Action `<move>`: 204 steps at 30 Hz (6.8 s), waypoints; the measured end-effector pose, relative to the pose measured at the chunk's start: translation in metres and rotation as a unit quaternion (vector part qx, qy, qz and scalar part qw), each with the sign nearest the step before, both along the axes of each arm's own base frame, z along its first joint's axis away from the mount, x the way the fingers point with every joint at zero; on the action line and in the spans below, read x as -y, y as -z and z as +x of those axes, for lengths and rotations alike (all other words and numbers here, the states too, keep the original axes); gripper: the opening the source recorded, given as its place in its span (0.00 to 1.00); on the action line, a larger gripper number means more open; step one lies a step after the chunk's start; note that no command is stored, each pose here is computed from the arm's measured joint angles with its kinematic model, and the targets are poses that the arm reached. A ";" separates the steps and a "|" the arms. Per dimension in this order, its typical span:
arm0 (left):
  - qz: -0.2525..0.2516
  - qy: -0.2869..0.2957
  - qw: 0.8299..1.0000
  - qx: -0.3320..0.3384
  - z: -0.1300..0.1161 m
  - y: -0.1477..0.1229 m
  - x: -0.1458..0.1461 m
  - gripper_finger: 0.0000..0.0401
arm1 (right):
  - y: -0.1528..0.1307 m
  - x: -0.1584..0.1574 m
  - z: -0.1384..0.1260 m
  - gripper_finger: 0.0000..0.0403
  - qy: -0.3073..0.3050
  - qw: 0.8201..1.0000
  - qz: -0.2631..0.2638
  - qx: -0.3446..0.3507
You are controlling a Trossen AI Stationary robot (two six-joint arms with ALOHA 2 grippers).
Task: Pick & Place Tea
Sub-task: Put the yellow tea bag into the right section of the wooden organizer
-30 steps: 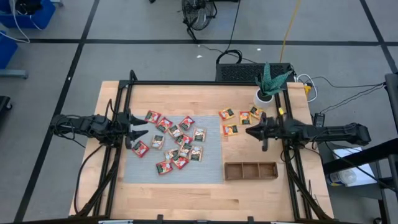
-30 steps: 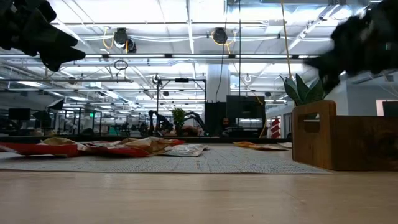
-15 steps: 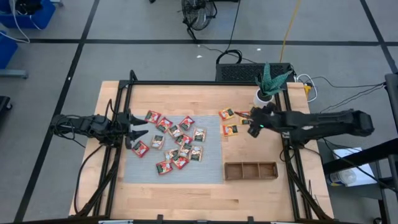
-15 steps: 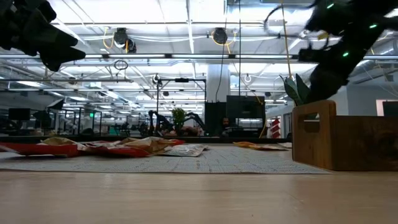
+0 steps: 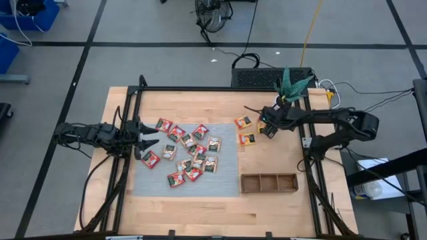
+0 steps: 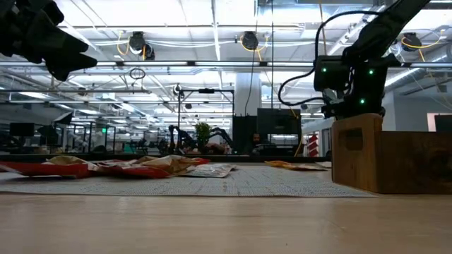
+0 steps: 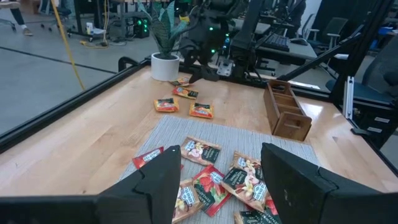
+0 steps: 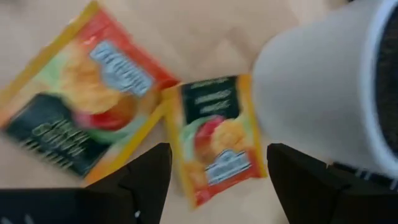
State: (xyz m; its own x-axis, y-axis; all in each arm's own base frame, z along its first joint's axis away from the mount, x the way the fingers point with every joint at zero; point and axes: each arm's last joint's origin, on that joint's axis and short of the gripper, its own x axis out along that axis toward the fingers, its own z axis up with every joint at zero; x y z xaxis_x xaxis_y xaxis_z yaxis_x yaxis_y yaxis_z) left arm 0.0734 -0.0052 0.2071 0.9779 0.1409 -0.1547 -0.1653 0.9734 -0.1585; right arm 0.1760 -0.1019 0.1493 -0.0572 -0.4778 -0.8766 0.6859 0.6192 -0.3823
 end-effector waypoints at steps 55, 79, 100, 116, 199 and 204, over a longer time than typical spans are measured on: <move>0.000 0.000 1.000 0.000 0.000 0.000 0.000 0.56 | 0.013 0.015 -0.024 0.14 0.041 0.991 0.121 0.047; 0.000 0.000 1.000 0.000 0.000 0.000 0.000 0.56 | 0.008 0.023 -0.023 0.83 0.034 0.989 0.144 0.027; 0.000 0.000 1.000 0.000 0.000 0.000 0.000 0.56 | 0.035 0.034 -0.026 0.40 0.071 0.979 0.191 -0.027; 0.000 0.000 1.000 0.000 0.000 0.000 0.000 0.56 | 0.021 0.019 -0.013 0.02 0.012 0.986 0.167 0.014; 0.000 0.000 1.000 0.001 0.000 0.000 0.000 0.56 | 0.038 -0.051 -0.047 0.38 0.159 0.976 0.147 -0.009; 0.000 0.000 1.000 0.000 0.000 0.000 0.000 0.56 | 0.043 -0.053 -0.052 0.27 0.171 0.974 0.149 -0.008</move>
State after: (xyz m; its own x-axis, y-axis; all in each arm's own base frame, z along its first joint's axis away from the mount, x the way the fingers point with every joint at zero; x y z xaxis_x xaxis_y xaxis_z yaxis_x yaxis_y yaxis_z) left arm 0.0734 -0.0052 0.2072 0.9780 0.1406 -0.1540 -0.1650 0.9734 -0.1591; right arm 0.1241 -0.0493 0.1061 -0.1826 -0.1522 -0.9713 0.8674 0.4401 -0.2320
